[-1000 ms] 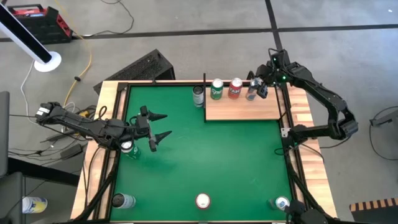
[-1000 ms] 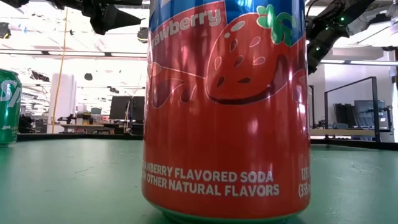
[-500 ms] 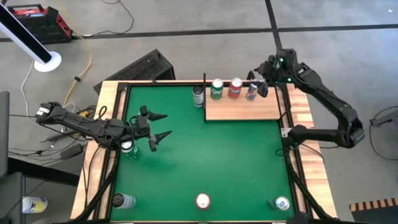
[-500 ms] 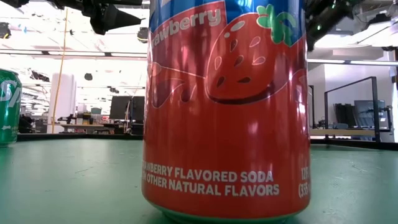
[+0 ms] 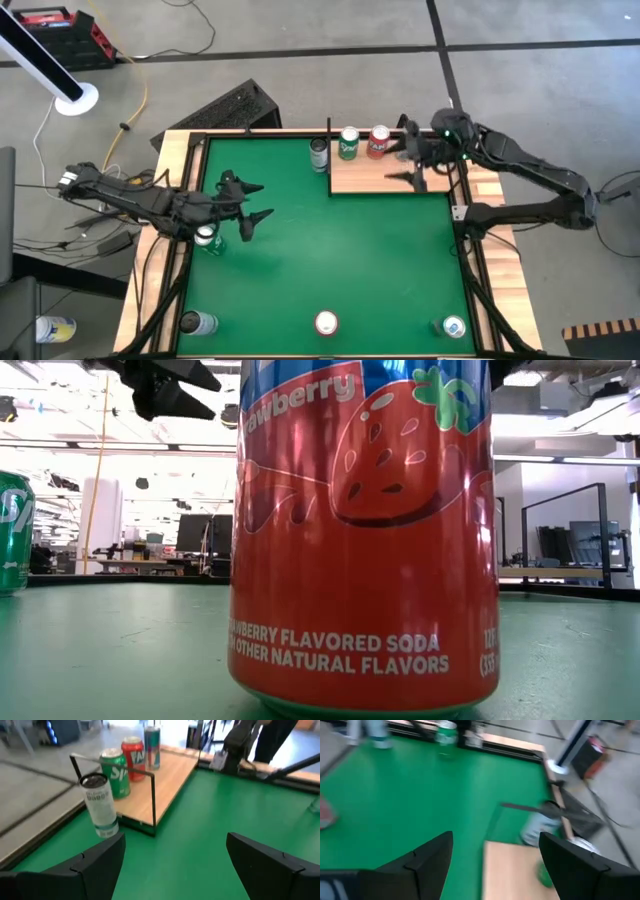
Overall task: Place canned beverage on shelf
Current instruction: Put the bottom white and blue soda can on the shelf
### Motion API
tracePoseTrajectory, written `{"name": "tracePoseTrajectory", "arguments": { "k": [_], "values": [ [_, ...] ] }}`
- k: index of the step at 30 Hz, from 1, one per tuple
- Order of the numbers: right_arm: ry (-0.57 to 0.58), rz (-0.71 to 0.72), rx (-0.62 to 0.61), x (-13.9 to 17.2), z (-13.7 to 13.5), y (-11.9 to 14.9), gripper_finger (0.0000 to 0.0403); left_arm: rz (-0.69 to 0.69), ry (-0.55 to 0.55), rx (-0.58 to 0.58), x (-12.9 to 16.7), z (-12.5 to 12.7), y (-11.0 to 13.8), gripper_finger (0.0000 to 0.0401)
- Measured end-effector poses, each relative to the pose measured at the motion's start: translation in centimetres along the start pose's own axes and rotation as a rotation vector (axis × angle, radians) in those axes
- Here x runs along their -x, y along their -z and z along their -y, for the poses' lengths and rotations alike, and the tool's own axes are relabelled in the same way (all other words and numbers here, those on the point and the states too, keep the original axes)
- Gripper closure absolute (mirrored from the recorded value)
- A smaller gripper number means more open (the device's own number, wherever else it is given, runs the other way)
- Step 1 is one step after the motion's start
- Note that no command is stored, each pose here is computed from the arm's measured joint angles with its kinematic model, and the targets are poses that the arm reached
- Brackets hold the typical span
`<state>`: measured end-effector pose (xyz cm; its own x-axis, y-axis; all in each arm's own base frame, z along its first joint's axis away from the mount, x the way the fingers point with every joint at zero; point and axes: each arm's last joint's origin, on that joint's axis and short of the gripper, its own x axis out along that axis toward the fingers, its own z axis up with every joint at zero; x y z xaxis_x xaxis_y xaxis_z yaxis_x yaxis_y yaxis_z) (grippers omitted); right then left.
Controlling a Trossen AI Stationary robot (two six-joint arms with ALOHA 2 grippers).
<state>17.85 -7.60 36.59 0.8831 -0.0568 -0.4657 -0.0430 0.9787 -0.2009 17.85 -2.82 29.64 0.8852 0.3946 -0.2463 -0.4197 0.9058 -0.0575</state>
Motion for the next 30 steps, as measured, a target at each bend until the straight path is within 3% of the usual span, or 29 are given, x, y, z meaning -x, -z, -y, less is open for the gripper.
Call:
{"name": "tracePoseTrajectory", "arguments": {
  "k": [5,11,19,23,30],
  "values": [
    [-0.138,0.013,0.021,-1.1,-2.7,-0.9,0.0083,-0.195,0.067,0.015,0.0,0.9,-1.8,0.0069],
    [-0.261,0.002,0.032,-1.4,-5.6,-1.5,0.0083,-0.422,0.202,0.031,-1.4,3.7,-1.6,0.0069],
    [-0.212,-0.052,-0.104,-1.9,-7.7,-1.9,0.0083,-0.672,0.545,-0.1,-2.5,10.0,-1.1,0.0069],
    [-0.189,-0.048,-0.126,-2.9,-8.6,-2.4,0.0083,-0.749,0.585,-0.148,-1.5,11.7,-1.3,0.0069],
    [-0.204,0.086,-0.152,-4.9,-10.1,-4.2,0.0083,-0.801,0.608,-0.074,1.4,13.7,-1.8,0.0069]
  ]
}}
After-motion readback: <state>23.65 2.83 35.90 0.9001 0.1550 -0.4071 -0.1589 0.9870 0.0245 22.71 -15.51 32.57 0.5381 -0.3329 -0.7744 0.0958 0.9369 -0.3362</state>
